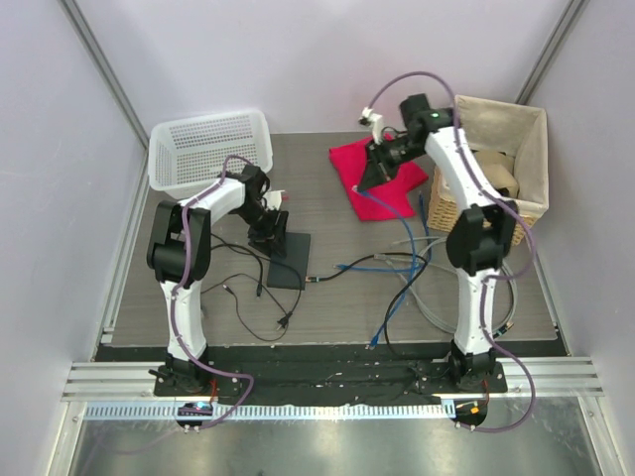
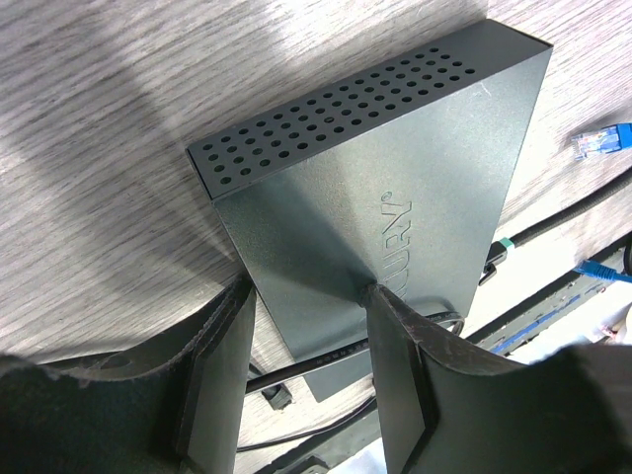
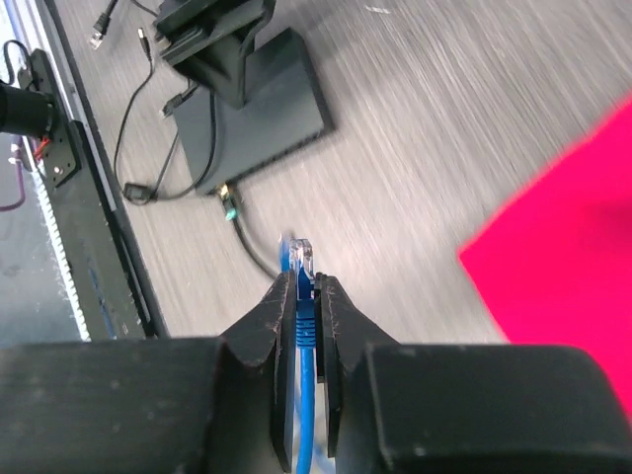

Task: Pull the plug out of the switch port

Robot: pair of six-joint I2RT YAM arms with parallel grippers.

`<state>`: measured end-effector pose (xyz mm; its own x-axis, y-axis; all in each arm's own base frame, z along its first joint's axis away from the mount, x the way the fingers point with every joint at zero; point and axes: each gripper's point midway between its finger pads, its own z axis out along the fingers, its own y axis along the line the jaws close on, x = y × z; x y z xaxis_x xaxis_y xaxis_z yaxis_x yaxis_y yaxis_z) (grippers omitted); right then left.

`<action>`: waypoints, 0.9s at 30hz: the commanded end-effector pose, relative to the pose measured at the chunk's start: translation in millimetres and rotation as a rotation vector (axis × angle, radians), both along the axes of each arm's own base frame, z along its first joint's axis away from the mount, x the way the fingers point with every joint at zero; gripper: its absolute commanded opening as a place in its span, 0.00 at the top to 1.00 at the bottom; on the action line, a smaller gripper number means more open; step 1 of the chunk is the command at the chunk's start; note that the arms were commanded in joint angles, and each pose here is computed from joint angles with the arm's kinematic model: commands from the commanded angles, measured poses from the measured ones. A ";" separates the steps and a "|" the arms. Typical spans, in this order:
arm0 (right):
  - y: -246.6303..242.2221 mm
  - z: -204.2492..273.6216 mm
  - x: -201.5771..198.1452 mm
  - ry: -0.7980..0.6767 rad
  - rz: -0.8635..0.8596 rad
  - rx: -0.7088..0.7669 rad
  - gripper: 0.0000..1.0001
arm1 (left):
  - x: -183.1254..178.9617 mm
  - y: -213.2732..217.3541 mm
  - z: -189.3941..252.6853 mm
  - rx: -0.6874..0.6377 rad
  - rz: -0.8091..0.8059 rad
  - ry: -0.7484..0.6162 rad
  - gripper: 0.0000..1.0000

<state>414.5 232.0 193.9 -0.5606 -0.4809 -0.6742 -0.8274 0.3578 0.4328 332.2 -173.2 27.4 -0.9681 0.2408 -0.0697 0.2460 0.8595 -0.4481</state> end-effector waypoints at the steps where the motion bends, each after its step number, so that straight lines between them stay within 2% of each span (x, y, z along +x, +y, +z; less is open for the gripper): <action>1: -31.8 40.0 -31.9 -0.097 -0.021 -0.050 0.99 | 23.1 23.7 -24.3 0.123 -0.008 -0.081 0.48; 3: -51.0 32.5 -40.0 -0.116 -0.037 -0.122 0.99 | 21.6 20.5 -25.0 0.108 -0.009 -0.072 0.48; 8: -133.2 44.8 -35.7 -0.188 -0.236 -0.253 0.99 | 26.0 15.4 -23.9 0.088 0.001 -0.066 0.48; 11: -181.8 55.9 -21.6 -0.257 -0.401 -0.304 0.99 | 29.1 12.0 -24.6 0.079 0.008 -0.060 0.48; 17: -271.8 75.8 -21.8 -0.297 -0.684 -0.329 0.99 | 25.1 5.2 -30.1 0.074 -0.006 -0.042 0.48; 22: -298.9 89.4 -50.8 -0.305 -0.775 -0.267 0.99 | 20.5 -3.4 -33.9 0.066 -0.016 -0.022 0.48; 25: -289.7 56.7 -78.6 -0.211 -0.783 -0.253 0.99 | 18.9 -9.1 -34.9 0.066 -0.029 -0.012 0.48; 27: -295.2 40.9 -85.3 -0.208 -0.829 -0.291 0.99 | 17.9 -11.8 -36.2 0.063 -0.035 -0.009 0.48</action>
<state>346.8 -75.2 249.2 -0.6799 -0.1681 -0.7138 -0.3274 0.9406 0.0903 331.0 -178.9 26.5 -0.9679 0.2513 -0.0092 0.2278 0.8605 -0.4557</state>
